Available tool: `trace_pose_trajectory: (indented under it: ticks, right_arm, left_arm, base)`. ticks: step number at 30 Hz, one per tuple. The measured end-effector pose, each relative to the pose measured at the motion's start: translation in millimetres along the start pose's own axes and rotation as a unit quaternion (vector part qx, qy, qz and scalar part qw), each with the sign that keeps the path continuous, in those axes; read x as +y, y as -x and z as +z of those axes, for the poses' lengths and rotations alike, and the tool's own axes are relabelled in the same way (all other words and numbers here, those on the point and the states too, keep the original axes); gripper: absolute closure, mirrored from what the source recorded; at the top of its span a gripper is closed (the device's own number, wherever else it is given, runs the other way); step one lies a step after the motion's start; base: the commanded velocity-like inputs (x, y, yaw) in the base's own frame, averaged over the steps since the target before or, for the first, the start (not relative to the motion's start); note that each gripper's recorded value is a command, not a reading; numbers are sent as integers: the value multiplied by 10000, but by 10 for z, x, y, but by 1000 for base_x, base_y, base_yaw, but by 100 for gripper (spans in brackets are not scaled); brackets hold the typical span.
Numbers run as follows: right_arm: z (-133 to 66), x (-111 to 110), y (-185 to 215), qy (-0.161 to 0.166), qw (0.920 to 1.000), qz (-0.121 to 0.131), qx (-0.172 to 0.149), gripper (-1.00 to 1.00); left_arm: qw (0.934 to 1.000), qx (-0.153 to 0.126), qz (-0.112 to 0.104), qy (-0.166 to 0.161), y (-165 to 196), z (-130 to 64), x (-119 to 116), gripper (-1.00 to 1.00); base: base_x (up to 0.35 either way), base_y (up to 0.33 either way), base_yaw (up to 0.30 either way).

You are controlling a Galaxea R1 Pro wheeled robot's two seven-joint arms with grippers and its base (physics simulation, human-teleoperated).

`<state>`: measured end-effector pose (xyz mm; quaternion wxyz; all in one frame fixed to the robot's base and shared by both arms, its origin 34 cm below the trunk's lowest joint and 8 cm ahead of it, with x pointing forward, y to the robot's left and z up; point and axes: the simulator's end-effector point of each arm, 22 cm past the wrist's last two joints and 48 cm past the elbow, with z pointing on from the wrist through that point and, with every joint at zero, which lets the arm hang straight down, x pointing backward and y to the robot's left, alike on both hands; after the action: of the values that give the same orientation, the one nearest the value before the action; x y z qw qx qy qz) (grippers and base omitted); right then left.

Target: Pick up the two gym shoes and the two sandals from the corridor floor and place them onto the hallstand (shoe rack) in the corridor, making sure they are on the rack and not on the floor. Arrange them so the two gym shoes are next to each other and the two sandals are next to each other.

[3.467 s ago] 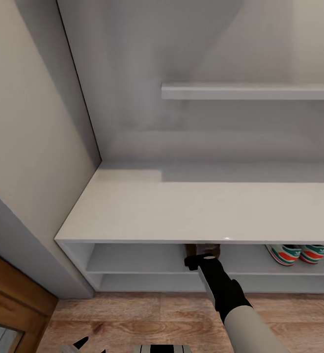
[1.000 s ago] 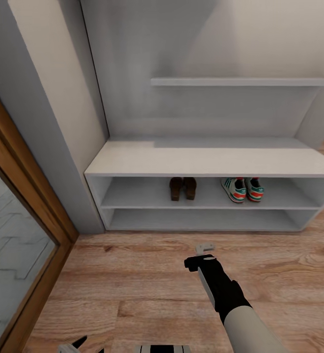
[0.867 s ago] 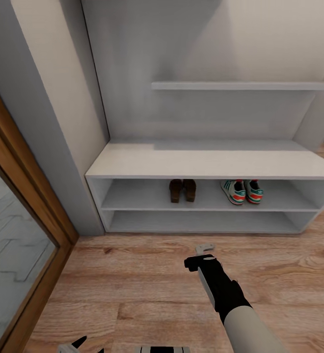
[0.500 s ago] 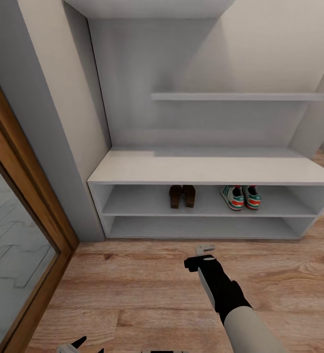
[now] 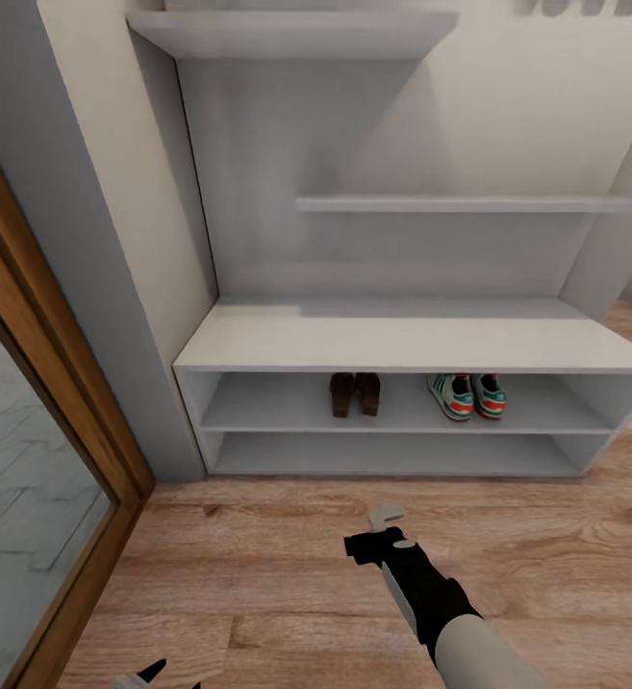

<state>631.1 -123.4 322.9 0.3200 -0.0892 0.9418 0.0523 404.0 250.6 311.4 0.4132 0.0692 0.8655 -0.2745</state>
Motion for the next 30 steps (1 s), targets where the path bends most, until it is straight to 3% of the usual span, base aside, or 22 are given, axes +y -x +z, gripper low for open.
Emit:
trace_pose_trajectory:
  ticks: [6,10,30]
  right_arm:
    - [-40,247,-167,458,9989,-23,47,-100]
    - [-91,255,-308,779,9969,-71,16,-100]
    - [-381,243,-31,883,9960,-113,24,-100]
  left_arm:
    - [10000,8,-1,41,118,-49,-23,-100]
    - [9997,16,-1,232,191,-79,25,-100]
    - [9995,22,-11,320,584,-240,-83,-100]
  base:
    - [0,0,0]
    - [0,0,0]
    - [0,0,0]
